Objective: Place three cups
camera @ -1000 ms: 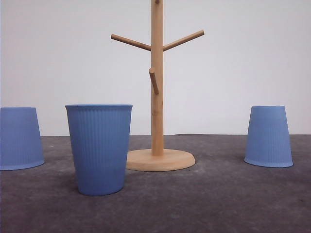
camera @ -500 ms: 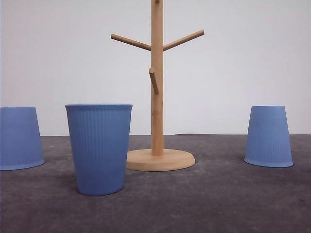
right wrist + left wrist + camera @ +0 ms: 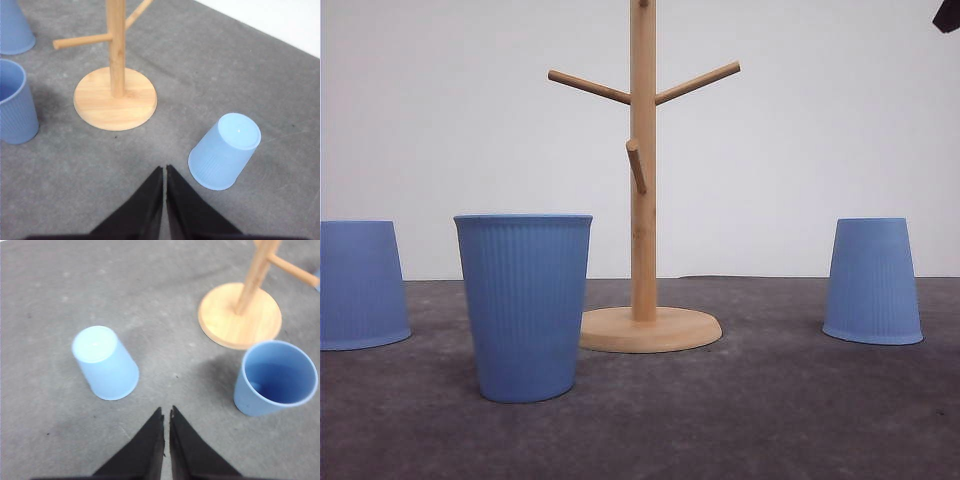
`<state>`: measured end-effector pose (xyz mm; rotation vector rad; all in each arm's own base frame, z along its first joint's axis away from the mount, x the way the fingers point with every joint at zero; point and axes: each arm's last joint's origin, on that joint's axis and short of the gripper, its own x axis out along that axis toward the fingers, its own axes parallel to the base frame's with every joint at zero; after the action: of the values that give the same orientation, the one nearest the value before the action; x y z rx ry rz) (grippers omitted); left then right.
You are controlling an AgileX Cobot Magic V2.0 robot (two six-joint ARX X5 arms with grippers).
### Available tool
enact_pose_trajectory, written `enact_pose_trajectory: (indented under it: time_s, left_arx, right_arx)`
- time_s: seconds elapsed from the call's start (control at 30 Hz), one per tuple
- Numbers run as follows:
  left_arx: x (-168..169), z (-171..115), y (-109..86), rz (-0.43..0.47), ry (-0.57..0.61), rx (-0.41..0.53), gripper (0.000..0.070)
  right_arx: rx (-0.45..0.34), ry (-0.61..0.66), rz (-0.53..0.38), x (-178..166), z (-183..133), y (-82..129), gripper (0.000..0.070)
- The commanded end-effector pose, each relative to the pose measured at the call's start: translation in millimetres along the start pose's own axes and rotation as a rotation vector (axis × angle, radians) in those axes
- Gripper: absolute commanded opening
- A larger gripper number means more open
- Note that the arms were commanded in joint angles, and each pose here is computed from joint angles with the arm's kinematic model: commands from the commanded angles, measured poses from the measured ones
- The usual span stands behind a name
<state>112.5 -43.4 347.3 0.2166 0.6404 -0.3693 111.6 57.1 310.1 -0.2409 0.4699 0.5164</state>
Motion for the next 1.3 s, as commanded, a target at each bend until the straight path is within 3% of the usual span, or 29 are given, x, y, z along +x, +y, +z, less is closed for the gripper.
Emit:
enact_pose_trajectory:
  time_s: [0.0, 0.1, 0.2, 0.27, 0.53, 0.83, 1.13, 1.27]
  left_arx:
    - [-3, 5, -1.0, -0.008, -0.016, 0.032, 0.0003]
    - [-2, 5, -2.8, -0.02, -0.013, 0.046, 0.0023]
    - [-3, 6, -3.3, -0.023, -0.024, 0.056, 0.0321]
    - [-4, 6, -3.2, -0.02, -0.03, 0.047, 0.0463]
    - [4, 1, 0.8, 0.061, 0.072, -0.151, 0.0476]
    - [60, 9, 13.5, 0.082, 0.278, -0.26, 0.0487]
    - [120, 24, 42.5, 0.116, 0.242, -0.369, 0.0535]
    - [143, 30, 54.5, 0.107, 0.269, -0.398, 0.0607]
  right_arx:
    - [-0.008, -0.013, 0.007, -1, 5, 0, 0.0008]
    - [-0.009, -0.015, 0.006, -1, 5, 0, 0.0053]
    - [-0.007, -0.019, 0.003, -2, 5, 0, 0.0374]
    - [0.02, -0.021, 0.002, -2, 5, 0, 0.0485]
    - [0.078, -0.022, 0.004, -2, 5, 0, 0.0487]
    - [0.104, -0.02, 0.005, -2, 5, 0, 0.0486]
    - [0.104, -0.02, 0.006, -2, 5, 0, 0.0486]
    - [0.104, -0.02, 0.006, -1, 5, 0, 0.0486]
